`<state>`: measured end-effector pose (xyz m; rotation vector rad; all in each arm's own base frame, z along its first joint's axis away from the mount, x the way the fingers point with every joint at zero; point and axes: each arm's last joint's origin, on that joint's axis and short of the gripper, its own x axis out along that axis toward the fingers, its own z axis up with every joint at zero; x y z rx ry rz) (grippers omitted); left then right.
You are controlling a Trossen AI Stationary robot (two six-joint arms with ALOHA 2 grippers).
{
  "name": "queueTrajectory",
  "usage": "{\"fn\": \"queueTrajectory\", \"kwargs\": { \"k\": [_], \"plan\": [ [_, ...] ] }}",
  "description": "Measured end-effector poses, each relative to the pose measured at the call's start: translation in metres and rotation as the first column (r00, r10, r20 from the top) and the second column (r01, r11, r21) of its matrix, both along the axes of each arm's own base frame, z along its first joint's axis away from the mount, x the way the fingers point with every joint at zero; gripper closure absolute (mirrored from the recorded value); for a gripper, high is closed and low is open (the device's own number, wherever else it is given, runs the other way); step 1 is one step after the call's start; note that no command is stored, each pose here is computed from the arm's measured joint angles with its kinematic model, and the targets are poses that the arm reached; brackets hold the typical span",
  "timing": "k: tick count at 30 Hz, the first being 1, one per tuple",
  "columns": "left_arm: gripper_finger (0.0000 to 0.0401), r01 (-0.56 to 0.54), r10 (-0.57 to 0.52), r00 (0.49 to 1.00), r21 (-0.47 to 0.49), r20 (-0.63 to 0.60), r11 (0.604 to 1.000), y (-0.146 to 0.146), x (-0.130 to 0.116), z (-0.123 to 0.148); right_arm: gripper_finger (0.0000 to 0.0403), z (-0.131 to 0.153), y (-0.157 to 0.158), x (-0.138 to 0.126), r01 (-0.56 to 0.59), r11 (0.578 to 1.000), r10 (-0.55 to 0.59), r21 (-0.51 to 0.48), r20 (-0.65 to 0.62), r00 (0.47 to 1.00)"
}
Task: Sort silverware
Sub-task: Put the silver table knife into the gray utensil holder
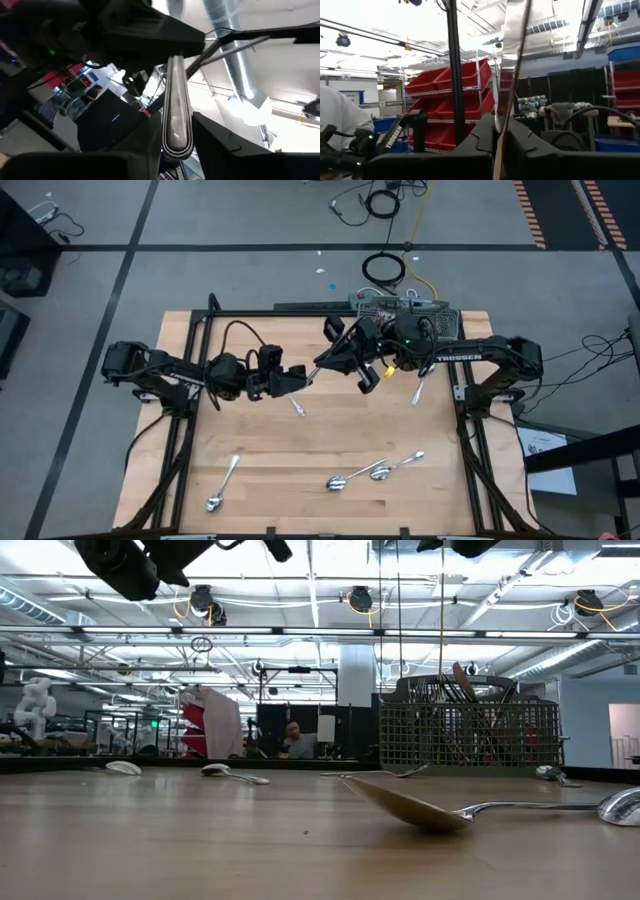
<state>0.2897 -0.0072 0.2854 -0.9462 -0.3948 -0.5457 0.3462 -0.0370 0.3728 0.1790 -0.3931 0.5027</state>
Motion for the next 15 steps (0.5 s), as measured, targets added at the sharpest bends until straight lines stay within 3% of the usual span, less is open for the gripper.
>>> {"fn": "queueTrajectory", "kwargs": {
  "k": [9,15],
  "plan": [
    [0.0200,0.006,-0.006,1.000,-0.008,-0.015,1.000,0.005,0.001,-0.001,0.0400,0.002,-0.017,-0.004,0.028,0.999,-0.027,0.046,-0.034,0.999],
    [0.0184,0.056,-0.052,0.997,0.065,-0.065,0.996,0.025,0.001,-0.005,0.0401,0.018,-0.032,-0.025,0.104,0.994,-0.102,0.027,-0.052,0.993]
  ]
}}
